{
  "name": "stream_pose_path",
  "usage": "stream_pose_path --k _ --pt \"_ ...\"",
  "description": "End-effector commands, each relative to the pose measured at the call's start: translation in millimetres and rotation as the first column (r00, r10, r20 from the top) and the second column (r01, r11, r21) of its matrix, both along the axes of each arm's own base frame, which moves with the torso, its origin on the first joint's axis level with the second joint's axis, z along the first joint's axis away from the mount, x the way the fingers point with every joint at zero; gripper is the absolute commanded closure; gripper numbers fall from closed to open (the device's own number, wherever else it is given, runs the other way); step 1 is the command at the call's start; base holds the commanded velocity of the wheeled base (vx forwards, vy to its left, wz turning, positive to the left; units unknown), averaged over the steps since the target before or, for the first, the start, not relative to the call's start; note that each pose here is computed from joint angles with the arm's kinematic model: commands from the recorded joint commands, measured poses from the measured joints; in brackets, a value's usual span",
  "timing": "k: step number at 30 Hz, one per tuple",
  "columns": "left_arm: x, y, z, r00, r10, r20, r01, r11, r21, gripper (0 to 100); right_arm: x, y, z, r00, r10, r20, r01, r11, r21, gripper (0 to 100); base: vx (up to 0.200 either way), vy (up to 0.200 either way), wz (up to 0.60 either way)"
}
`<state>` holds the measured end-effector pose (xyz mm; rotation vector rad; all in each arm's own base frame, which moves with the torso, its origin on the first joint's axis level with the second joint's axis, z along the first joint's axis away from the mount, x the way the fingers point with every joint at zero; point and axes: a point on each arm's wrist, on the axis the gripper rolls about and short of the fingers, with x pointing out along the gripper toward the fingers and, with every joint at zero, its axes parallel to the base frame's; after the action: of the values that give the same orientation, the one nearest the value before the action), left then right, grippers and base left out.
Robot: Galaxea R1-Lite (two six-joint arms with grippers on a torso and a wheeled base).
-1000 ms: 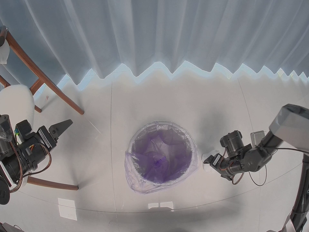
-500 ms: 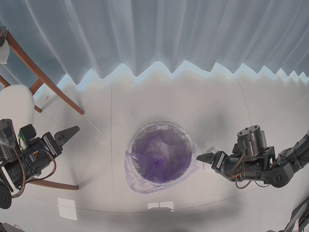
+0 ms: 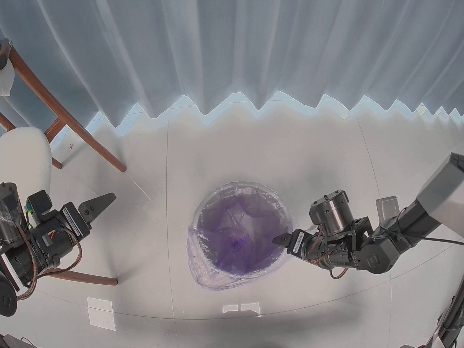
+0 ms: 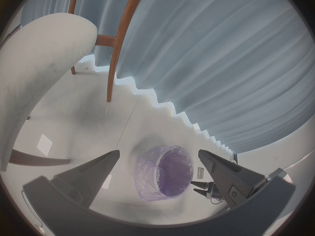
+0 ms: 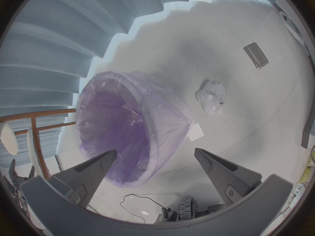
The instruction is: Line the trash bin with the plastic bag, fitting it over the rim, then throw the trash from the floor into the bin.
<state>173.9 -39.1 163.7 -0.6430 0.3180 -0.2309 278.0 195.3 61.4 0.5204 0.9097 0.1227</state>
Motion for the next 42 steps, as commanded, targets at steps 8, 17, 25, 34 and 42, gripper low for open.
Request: stream_pose_path --k 8,17,25,34,42 --pt "-3.6 4.3 -1.8 1.000 0.020 -0.002 -0.020 1.000 0.000 0 32.4 24.4 -47.7 0.998 -0.035 -0.045 0.032 0.998 -0.062 0 0.000 0.000 0.00" --pt "-3.8 5.7 -1.9 1.000 0.028 -0.002 -0.028 1.000 0.000 0 48.8 35.1 -62.6 0.998 -0.055 -0.038 0.052 0.997 -0.060 100 0.000 0.000 0.00" --pt "-3.4 4.8 0.0 1.000 0.021 0.015 -0.021 1.000 -0.003 0 48.6 34.3 -47.7 0.992 -0.116 -0.042 0.116 0.993 0.015 100 0.000 0.000 0.00" --pt "-4.7 -15.2 -4.6 0.995 -0.102 -0.010 0.102 0.995 -0.002 0 34.9 26.5 9.2 0.967 -0.227 -0.120 0.246 0.950 0.191 100 0.000 0.000 0.00" --pt "-15.5 -51.0 -32.4 0.919 -0.346 -0.190 0.316 0.933 -0.173 0 21.0 19.2 48.3 0.932 -0.307 -0.192 0.357 0.871 0.337 100 0.000 0.000 0.00"
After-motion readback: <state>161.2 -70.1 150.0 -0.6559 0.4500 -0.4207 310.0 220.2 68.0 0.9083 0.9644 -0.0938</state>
